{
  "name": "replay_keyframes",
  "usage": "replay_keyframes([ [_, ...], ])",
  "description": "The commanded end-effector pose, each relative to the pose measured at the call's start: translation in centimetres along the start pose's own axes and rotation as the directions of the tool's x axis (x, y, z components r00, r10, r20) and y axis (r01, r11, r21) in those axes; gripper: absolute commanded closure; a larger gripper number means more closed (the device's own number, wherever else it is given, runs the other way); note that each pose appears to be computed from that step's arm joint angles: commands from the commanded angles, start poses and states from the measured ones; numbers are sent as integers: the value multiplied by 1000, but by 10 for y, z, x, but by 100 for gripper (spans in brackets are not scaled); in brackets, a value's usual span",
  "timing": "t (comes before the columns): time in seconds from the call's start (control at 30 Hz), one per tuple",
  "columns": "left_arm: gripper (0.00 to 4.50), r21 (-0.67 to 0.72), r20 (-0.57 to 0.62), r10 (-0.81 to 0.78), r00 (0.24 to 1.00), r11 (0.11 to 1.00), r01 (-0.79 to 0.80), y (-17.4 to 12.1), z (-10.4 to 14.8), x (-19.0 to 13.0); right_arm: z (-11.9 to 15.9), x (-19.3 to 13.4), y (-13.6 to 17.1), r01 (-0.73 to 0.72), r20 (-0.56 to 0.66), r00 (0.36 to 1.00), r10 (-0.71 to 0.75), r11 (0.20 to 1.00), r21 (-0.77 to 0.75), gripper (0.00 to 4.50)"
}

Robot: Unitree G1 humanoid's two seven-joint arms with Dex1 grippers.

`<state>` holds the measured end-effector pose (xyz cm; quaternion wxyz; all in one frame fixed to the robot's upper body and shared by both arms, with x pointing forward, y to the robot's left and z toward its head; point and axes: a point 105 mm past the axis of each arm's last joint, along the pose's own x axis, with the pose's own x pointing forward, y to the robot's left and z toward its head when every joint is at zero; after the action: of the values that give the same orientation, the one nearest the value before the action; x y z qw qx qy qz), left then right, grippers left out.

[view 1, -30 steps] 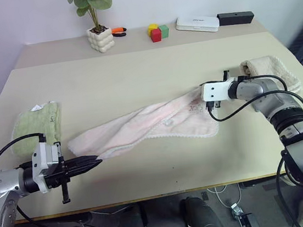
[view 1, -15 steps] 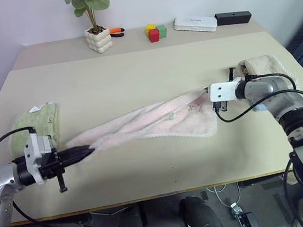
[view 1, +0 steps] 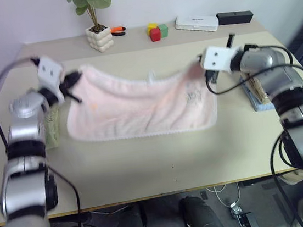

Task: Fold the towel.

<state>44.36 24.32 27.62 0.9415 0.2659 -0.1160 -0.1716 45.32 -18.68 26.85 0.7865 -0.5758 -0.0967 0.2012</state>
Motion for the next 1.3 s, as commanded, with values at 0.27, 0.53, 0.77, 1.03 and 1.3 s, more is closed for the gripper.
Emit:
replay_keyframes([
  [0.27, 450, 115, 194, 18, 981, 993, -41, 62, 67, -30, 16, -39, -86, 296, 110, 952, -287, 953, -71, 449],
  [0.53, 450, 171, 118, -488, 865, 868, 467, -16, -17, -86, 6, -67, 78, -228, 200, 956, 214, 972, 52, 449],
  [0.77, 450, 170, 35, -618, 785, 778, 604, -36, -52, -133, 1, -122, 119, -488, 183, 868, 462, 862, 138, 449],
  [1.03, 450, 49, -1, -702, 712, 711, 701, -51, -65, -170, 0, -166, 133, -693, 161, 721, 674, 698, 180, 449],
  [1.3, 450, -67, -32, -753, 657, 657, 751, -65, -78, -209, 23, -203, 145, -817, 187, 557, 809, 494, 296, 449],
])
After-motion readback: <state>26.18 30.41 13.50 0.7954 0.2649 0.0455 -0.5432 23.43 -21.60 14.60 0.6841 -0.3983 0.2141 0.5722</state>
